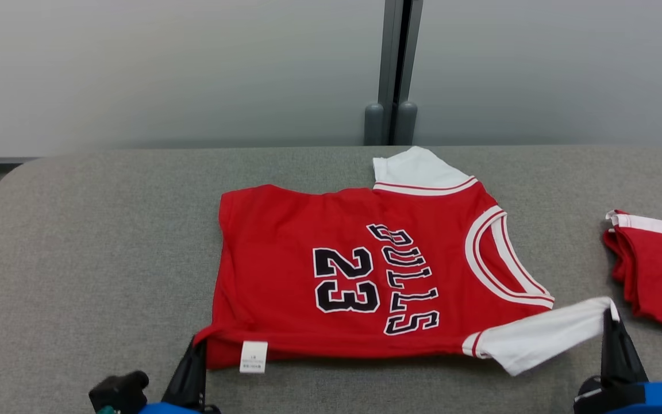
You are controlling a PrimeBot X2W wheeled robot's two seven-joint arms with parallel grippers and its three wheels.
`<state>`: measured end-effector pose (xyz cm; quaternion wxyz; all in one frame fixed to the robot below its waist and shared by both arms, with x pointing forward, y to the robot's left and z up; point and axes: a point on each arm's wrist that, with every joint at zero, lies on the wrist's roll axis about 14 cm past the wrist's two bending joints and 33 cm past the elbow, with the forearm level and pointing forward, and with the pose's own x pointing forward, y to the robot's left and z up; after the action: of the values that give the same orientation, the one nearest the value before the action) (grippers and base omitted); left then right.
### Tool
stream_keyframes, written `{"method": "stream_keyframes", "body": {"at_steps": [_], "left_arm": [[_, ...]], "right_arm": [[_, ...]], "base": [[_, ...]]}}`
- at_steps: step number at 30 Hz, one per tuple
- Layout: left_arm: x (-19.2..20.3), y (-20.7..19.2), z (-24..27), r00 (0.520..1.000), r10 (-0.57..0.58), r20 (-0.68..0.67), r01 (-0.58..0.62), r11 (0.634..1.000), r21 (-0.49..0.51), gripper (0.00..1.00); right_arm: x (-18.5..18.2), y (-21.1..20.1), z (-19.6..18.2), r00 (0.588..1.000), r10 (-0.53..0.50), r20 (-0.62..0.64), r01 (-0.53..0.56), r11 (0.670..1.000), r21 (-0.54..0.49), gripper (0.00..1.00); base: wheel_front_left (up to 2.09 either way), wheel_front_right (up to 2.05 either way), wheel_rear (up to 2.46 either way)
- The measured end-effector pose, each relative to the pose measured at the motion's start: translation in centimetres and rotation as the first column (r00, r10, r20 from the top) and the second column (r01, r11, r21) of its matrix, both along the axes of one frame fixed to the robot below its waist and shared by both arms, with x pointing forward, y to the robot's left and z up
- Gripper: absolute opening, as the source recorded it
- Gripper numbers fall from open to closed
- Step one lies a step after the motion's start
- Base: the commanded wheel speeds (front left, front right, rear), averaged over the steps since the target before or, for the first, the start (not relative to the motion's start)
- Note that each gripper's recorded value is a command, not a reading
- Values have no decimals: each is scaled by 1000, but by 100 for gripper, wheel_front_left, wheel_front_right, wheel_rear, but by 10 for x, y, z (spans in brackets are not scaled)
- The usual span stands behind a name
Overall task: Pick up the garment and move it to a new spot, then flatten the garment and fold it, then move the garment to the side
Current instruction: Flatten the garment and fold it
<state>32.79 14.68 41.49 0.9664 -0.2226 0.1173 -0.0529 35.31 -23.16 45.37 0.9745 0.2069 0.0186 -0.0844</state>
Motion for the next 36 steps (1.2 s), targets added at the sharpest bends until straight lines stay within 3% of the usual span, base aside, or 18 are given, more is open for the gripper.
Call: {"method": "stream_keyframes", "body": {"at_steps": [12, 25, 26, 27, 36], "left_arm": [[70, 11, 6, 999, -49, 16, 48, 998, 33, 0], [105, 18, -11, 997, -75, -28, 76, 996, 56, 0], [106, 18, -12, 997, -74, -32, 75, 996, 54, 27], [105, 17, -13, 997, -74, -38, 76, 996, 49, 100], [85, 10, -18, 997, -39, -65, 36, 998, -51, 100]], "right_arm": [[86, 20, 6, 997, 75, 9, -74, 992, -98, 0], [136, 23, -19, 994, 88, -59, -98, 977, -187, 0], [137, 24, -20, 994, 91, -63, -101, 977, -190, 36], [138, 25, -20, 993, 97, -64, -107, 975, -192, 100], [128, 22, -9, 996, 90, -29, -94, 978, -185, 100]], "base": [[0, 0, 0], [0, 0, 0], [0, 0, 0], [0, 0, 0], [0, 0, 0]]}}
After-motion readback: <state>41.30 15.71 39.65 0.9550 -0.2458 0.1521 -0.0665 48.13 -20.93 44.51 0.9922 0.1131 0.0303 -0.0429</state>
